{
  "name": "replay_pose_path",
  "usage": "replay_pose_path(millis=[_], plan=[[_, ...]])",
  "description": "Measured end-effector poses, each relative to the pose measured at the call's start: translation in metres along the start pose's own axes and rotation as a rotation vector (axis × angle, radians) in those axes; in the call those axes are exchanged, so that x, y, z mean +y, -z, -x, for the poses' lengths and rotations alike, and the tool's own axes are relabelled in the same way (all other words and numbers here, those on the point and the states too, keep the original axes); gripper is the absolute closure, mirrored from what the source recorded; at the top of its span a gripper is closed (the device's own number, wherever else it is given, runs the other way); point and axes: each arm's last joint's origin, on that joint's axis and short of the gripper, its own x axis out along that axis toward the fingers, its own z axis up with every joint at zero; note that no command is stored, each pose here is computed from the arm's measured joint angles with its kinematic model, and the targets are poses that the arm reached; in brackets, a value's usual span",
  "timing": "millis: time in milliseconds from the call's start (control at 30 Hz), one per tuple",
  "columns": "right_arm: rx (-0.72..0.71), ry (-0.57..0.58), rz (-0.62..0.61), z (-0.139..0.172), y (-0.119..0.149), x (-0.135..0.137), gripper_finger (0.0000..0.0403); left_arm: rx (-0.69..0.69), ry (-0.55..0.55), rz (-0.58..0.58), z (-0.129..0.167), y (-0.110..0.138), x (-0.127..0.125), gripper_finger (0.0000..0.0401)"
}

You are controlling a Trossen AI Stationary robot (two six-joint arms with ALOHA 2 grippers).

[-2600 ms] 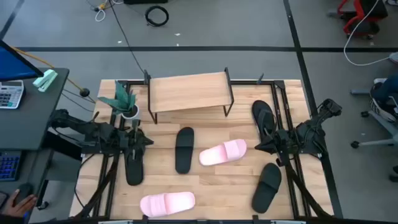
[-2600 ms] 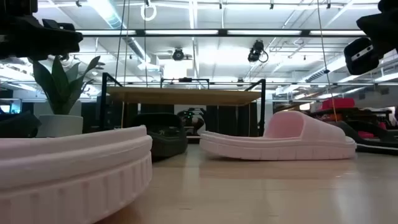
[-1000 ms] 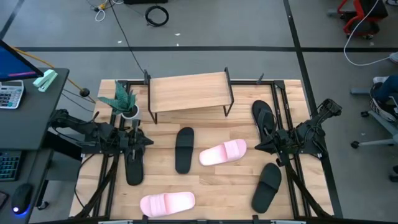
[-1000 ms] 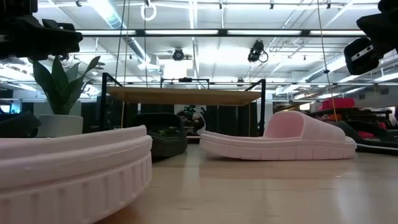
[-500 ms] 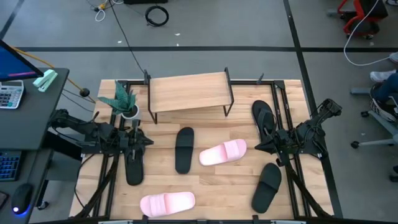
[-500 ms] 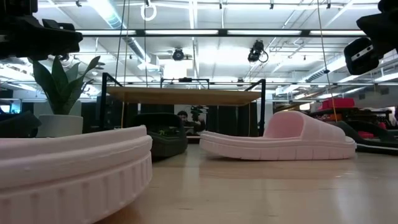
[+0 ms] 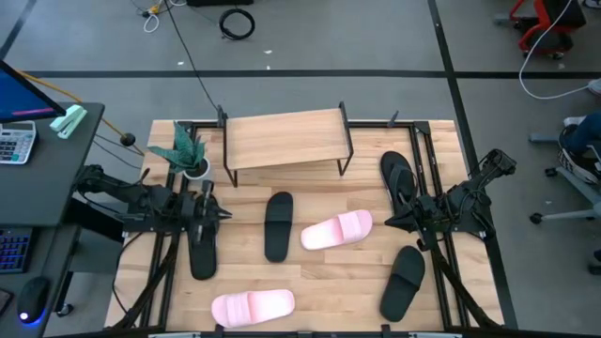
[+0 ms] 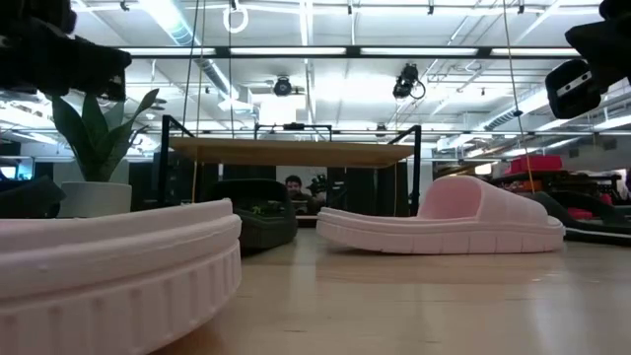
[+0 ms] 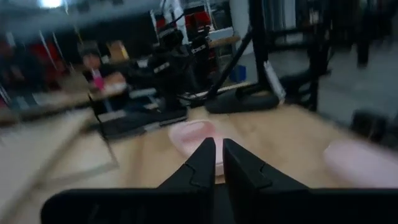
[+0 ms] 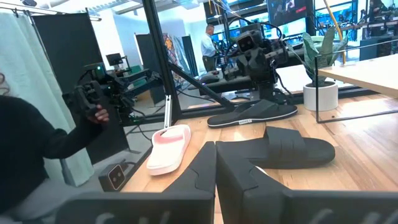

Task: Pick and place slides into the shelf
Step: Put the right pink slide on the shelf

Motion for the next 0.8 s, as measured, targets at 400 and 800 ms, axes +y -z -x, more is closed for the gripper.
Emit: replay_pose_path(millis=[400,800], plan=[[0.0,0.0,0.0,0.0,0.0,0.0,0.0394,-0.022,0.0,0.221,0.0,-0.002,0.0,0.0377],[0.0,0.0,0.0,0.0,0.0,0.0,0.0394,-0.204,-0.007,0.217,0.002,-0.02,0.003,0.0375]])
